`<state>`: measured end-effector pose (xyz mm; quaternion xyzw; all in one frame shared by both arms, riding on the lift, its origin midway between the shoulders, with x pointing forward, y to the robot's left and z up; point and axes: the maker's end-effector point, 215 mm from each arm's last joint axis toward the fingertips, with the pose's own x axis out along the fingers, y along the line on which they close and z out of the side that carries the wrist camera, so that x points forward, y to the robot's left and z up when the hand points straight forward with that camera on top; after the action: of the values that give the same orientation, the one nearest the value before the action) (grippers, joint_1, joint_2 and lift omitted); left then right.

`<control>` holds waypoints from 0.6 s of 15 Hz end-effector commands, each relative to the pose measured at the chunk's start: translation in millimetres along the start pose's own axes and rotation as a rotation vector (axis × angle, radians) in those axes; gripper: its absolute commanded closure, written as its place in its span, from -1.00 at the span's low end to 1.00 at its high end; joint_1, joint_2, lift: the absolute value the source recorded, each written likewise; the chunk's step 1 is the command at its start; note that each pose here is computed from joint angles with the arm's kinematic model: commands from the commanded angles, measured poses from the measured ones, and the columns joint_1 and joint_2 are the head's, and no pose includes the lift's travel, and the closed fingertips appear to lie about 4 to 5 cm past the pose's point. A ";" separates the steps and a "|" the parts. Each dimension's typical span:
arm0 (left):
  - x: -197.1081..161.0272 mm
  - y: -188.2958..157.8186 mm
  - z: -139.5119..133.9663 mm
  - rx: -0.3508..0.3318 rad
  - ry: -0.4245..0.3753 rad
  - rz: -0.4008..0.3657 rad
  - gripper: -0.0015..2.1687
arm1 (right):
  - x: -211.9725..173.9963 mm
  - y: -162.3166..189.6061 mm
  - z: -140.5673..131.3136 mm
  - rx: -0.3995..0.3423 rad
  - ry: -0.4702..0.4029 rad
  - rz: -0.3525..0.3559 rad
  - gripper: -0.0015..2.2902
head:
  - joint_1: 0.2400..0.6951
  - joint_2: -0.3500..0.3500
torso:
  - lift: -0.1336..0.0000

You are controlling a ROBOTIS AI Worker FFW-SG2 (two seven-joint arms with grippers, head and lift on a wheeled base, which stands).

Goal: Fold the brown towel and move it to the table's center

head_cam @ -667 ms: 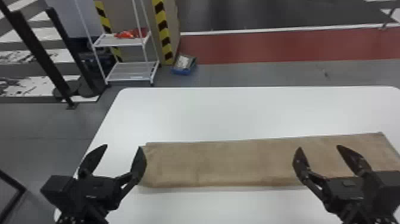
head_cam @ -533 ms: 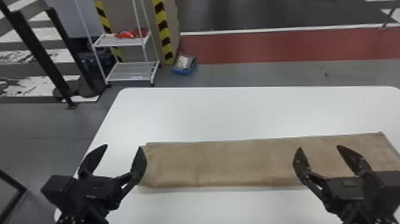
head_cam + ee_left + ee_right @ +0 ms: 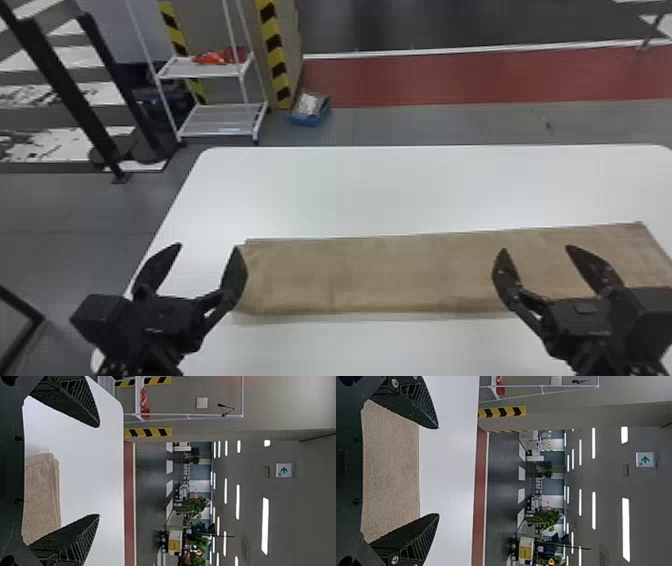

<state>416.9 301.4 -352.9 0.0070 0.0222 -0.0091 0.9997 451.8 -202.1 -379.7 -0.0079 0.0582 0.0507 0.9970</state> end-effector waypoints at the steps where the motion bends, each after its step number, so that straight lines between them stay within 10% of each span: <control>1: 0.4 -1.0 -0.2 -0.001 0.000 0.000 -0.94 | 0.0 0.6 0.0 0.005 0.000 -0.001 -0.91 | 1.00 0.37 | -0.46; 9: 4.1 -11.2 -11.9 -0.007 0.043 -0.009 -0.93 | -1.3 -3.0 0.1 0.038 -0.006 -0.009 -0.91 | 1.00 0.32 | -0.46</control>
<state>419.4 291.1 -359.7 0.0067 0.0347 -0.0142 0.9993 450.7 -205.9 -378.0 0.0070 0.0545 0.0461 0.9974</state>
